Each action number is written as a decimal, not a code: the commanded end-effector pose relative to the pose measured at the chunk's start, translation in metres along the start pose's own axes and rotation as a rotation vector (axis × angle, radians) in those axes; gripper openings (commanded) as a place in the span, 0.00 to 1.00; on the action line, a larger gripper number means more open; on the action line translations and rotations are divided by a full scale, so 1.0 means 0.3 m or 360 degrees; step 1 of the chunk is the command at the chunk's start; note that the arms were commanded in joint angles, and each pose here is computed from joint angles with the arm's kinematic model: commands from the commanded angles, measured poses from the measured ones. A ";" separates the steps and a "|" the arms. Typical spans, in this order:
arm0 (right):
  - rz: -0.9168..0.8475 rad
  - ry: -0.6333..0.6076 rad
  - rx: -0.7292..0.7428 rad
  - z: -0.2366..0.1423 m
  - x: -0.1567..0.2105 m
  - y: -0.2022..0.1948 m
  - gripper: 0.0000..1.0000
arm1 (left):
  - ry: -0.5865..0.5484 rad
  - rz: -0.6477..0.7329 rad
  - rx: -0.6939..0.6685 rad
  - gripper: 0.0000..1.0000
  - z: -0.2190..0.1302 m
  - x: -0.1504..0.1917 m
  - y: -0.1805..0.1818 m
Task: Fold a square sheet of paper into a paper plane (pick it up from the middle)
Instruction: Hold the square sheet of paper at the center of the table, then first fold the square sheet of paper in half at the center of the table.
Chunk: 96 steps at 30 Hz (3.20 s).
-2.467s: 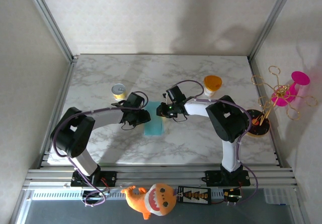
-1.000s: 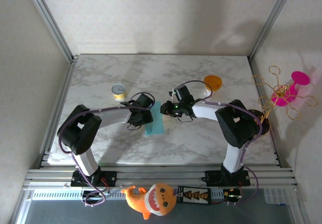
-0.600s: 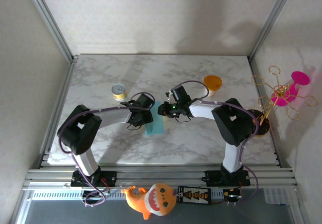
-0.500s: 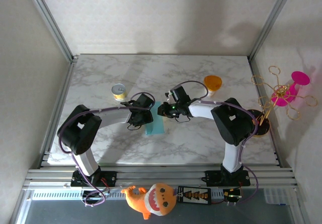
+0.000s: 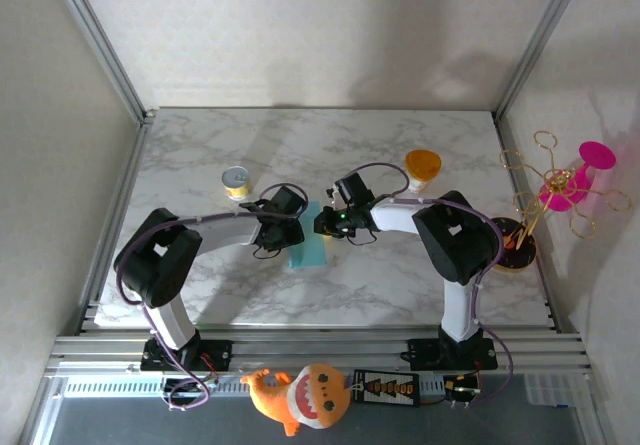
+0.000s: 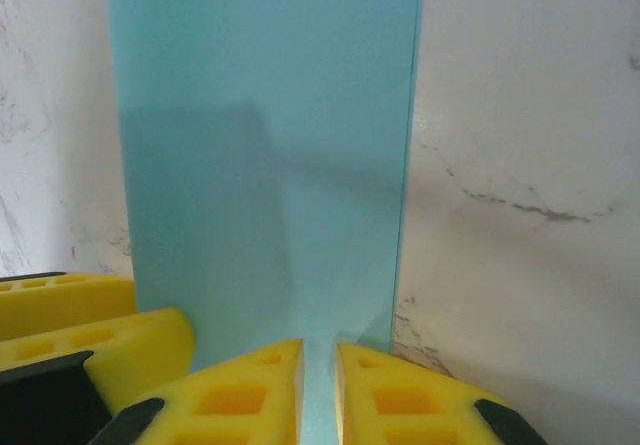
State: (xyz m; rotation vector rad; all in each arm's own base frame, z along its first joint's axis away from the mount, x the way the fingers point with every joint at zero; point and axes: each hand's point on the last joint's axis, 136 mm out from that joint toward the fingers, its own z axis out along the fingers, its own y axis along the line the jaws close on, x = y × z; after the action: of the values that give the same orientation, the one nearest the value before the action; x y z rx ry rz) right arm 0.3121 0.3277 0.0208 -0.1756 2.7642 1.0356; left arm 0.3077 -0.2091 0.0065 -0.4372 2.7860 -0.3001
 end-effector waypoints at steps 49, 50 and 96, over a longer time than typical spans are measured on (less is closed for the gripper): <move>0.0051 0.0418 0.0991 0.032 0.304 -0.531 0.05 | 0.0144 0.0068 0.0498 0.09 0.029 -0.022 -0.104; 0.0050 0.0429 0.1012 0.029 0.312 -0.541 0.05 | 0.0146 0.0068 0.0489 0.09 0.033 -0.025 -0.085; 0.0060 0.0470 0.1155 0.002 0.361 -0.615 0.01 | 0.0130 -0.0176 0.0659 0.11 -0.123 0.070 0.102</move>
State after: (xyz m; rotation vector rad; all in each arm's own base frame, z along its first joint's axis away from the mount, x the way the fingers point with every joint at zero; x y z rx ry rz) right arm 0.3137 0.3182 -0.0012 -0.2741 2.8066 0.7906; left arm 0.2652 -0.1895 0.0169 -0.4310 2.6917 -0.9534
